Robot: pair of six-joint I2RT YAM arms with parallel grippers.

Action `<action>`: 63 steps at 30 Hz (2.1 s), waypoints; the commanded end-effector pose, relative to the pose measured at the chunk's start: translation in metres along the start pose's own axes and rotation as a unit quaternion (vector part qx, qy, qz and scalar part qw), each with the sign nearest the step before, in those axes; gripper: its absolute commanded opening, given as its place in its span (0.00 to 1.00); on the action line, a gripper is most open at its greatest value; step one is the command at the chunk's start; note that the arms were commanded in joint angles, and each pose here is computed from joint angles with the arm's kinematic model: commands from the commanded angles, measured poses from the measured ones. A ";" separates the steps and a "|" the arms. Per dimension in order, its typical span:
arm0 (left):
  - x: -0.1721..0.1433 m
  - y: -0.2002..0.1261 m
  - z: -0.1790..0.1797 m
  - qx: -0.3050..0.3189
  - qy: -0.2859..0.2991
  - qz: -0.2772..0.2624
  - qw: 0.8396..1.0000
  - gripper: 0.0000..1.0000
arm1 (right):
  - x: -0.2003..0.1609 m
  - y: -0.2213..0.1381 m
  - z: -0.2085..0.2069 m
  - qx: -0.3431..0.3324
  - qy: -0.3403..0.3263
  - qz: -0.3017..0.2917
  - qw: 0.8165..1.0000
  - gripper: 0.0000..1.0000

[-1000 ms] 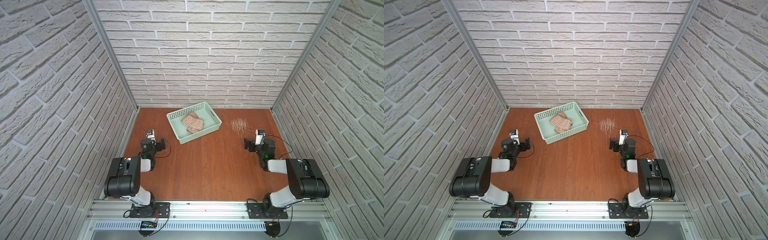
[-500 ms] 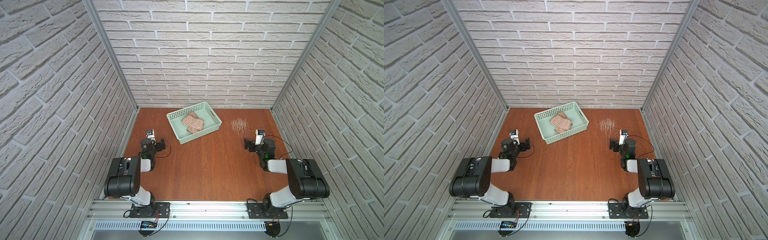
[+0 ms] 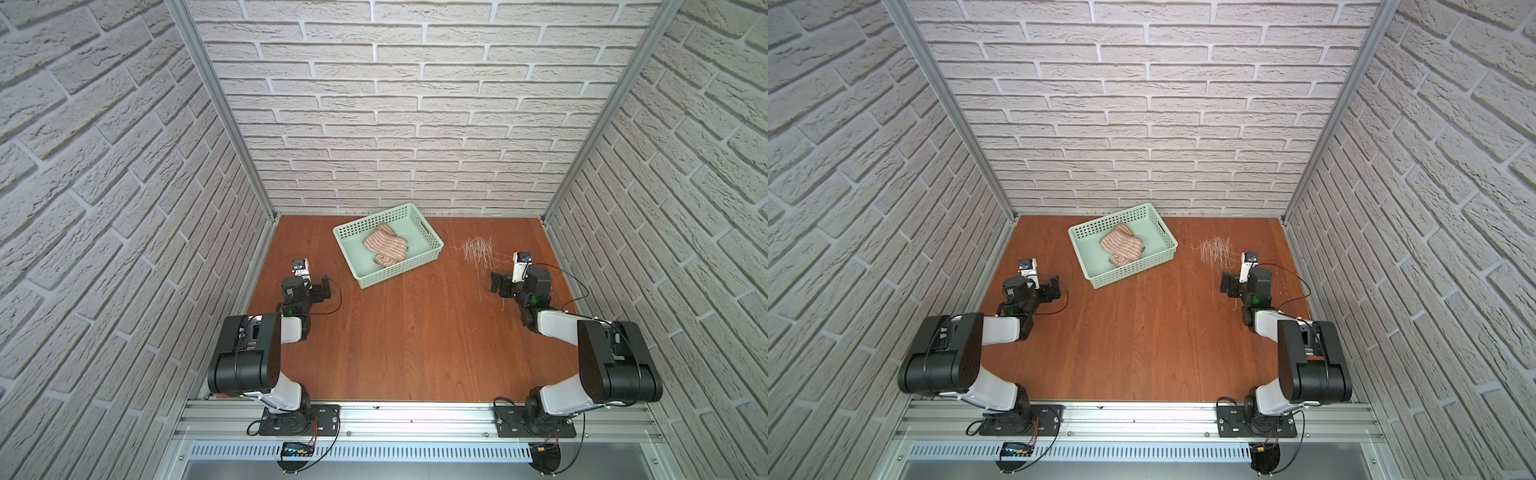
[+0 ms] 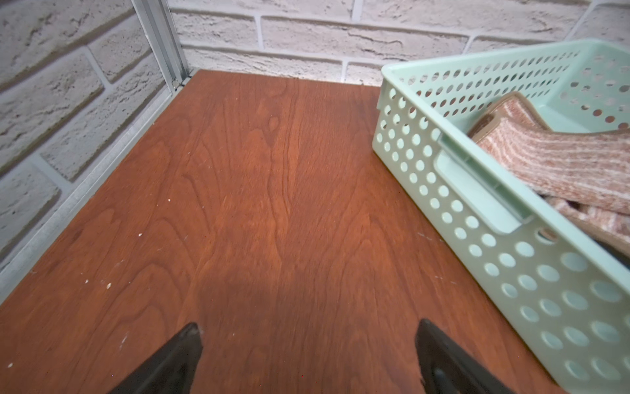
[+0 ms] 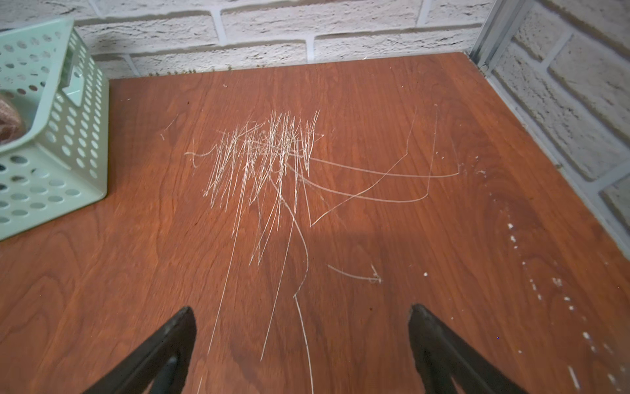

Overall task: Fold the square dishcloth
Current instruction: Pick up the cleaning item from the bin.

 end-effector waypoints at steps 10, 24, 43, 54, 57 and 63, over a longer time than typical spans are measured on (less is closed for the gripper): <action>0.059 -0.022 0.011 -0.008 -0.056 0.017 0.998 0.98 | 0.024 -0.032 0.022 -0.057 0.033 0.041 0.997 0.99; 0.072 -0.086 0.022 0.029 -0.178 0.019 0.983 0.98 | 0.019 -0.032 0.146 0.010 -0.005 0.164 0.986 0.99; 0.042 -0.135 0.025 0.058 -0.240 0.006 0.969 0.98 | -0.043 0.056 0.312 0.085 -0.072 0.266 0.957 0.69; 0.039 -0.145 0.026 0.064 -0.236 0.007 0.970 0.98 | -0.052 0.111 0.337 0.053 -0.056 0.245 0.966 0.68; 0.039 -0.146 0.026 0.065 -0.235 0.007 0.970 0.98 | -0.052 0.117 0.337 0.049 -0.053 0.239 0.968 0.66; 0.044 -0.152 0.028 0.068 -0.232 0.001 0.970 0.98 | -0.059 0.128 0.340 0.049 -0.052 0.242 0.968 0.64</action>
Point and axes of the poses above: each gripper's point midway between its finger pads, its own y axis out along the fingers, its own z axis along the line the jaws close on, x = y × z, the point moved 1 cm from there along -y, back along the fingers, and after that the axes turned 14 degrees about y, right-handed, at the moved point
